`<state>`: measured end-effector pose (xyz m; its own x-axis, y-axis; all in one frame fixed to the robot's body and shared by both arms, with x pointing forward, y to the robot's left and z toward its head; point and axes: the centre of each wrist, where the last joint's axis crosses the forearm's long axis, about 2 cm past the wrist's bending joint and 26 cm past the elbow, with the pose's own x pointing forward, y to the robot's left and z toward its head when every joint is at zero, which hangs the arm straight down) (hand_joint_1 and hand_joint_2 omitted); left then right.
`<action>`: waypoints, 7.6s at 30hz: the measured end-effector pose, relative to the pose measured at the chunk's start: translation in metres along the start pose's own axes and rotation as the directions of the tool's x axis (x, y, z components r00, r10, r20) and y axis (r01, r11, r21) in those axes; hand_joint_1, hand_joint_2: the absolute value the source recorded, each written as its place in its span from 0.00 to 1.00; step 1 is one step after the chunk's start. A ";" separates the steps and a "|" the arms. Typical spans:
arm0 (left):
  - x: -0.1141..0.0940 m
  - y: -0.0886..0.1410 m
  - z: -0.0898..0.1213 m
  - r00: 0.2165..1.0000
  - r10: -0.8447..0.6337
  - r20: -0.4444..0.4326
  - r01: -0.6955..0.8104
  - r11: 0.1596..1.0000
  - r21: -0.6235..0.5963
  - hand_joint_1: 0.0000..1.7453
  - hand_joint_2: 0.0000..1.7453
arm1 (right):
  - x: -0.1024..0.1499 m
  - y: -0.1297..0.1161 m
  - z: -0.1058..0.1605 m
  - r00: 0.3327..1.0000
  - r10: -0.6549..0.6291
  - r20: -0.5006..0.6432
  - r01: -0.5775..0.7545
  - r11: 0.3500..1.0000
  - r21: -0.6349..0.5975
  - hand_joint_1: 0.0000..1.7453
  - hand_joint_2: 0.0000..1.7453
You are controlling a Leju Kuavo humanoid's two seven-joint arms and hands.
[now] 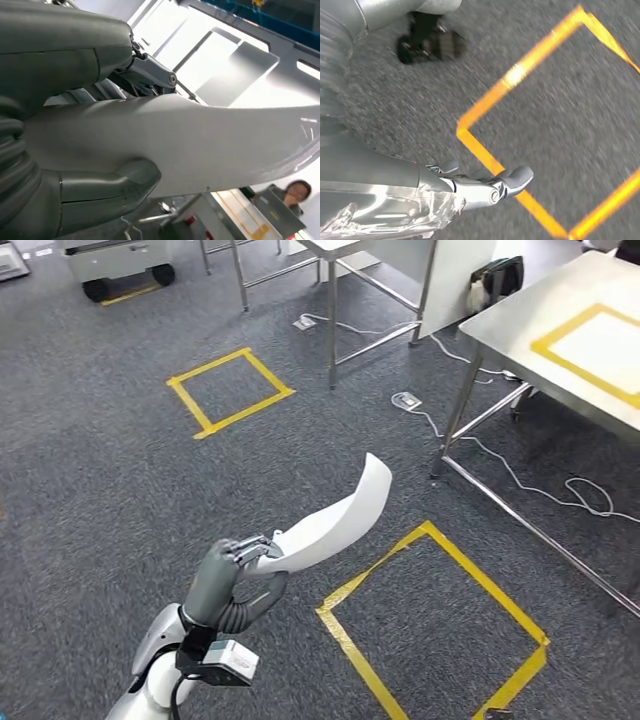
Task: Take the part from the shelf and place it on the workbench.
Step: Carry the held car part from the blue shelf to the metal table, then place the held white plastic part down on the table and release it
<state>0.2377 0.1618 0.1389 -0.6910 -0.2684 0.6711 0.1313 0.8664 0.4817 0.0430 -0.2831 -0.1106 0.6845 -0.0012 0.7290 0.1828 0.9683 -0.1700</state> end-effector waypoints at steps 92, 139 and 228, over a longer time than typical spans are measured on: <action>-0.003 0.006 -0.019 1.000 0.006 0.007 -0.005 0.999 -0.039 1.00 1.00 | 0.005 0.006 -0.003 0.997 0.051 -0.057 -0.048 0.998 0.049 0.00 1.00; -0.022 0.021 -0.026 0.966 -0.128 -0.226 0.170 0.969 0.177 1.00 1.00 | -0.003 0.009 0.005 0.983 0.113 -0.141 -0.099 0.990 0.104 0.00 1.00; -0.026 -0.009 -0.048 0.978 -0.167 -0.125 0.170 0.985 0.016 1.00 1.00 | 0.003 0.013 0.001 0.984 0.128 -0.122 -0.109 0.982 0.156 0.00 1.00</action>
<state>0.2887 0.1408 0.1442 -0.6086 -0.4596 0.6468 0.0003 0.8150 0.5795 0.0471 -0.2705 -0.1102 0.7830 0.0928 0.6151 -0.0051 0.9897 -0.1428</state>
